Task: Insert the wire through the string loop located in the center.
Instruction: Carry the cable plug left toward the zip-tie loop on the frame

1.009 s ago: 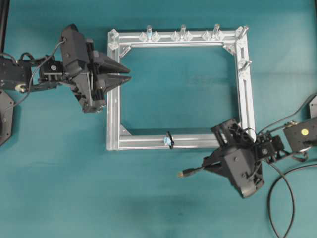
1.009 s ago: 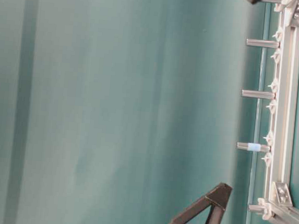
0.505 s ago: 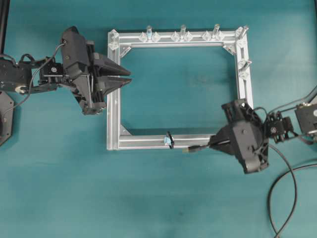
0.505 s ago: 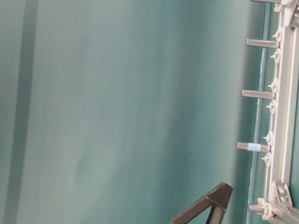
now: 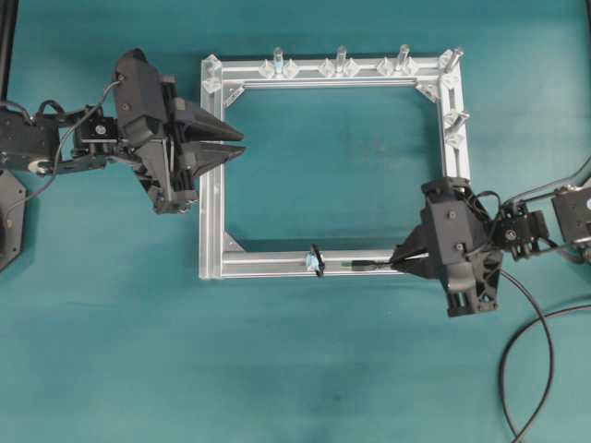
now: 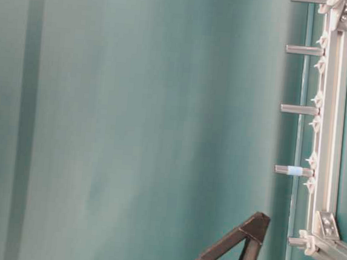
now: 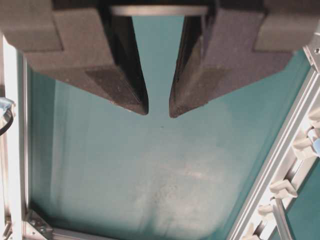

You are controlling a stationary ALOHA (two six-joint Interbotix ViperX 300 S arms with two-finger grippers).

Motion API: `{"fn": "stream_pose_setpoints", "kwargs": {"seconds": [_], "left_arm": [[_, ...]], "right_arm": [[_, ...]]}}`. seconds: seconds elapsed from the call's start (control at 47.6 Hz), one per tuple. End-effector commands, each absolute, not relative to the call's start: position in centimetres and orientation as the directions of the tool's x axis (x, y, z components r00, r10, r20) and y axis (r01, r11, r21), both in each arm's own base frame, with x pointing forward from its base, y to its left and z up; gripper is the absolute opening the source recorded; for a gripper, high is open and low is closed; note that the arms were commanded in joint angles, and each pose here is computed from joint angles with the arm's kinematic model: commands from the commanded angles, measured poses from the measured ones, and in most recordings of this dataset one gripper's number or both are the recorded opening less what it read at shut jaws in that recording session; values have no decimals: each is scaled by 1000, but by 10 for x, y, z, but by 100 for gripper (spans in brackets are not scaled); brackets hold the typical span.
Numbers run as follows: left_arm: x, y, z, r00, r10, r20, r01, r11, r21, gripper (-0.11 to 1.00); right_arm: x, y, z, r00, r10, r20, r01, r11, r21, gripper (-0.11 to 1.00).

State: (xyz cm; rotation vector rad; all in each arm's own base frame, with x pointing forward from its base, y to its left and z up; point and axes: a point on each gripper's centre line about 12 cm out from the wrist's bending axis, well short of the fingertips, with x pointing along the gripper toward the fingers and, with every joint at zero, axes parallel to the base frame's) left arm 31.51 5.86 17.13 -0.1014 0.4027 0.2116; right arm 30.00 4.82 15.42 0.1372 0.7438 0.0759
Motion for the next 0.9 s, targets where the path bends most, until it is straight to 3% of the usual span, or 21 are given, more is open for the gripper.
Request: {"fn": "stream_pose_setpoints", "kwargs": {"seconds": [0.0,0.883], "left_arm": [[320,58,185,916,183,-356,-216,975,-53,30],[320,58,185,916,183,-356,-216,975,-53,30]], "right_arm": [[303,49,164,755,121,-645,-14,986,168,8],[301,48,160,732,114,-671,7,985,174,8]]}}
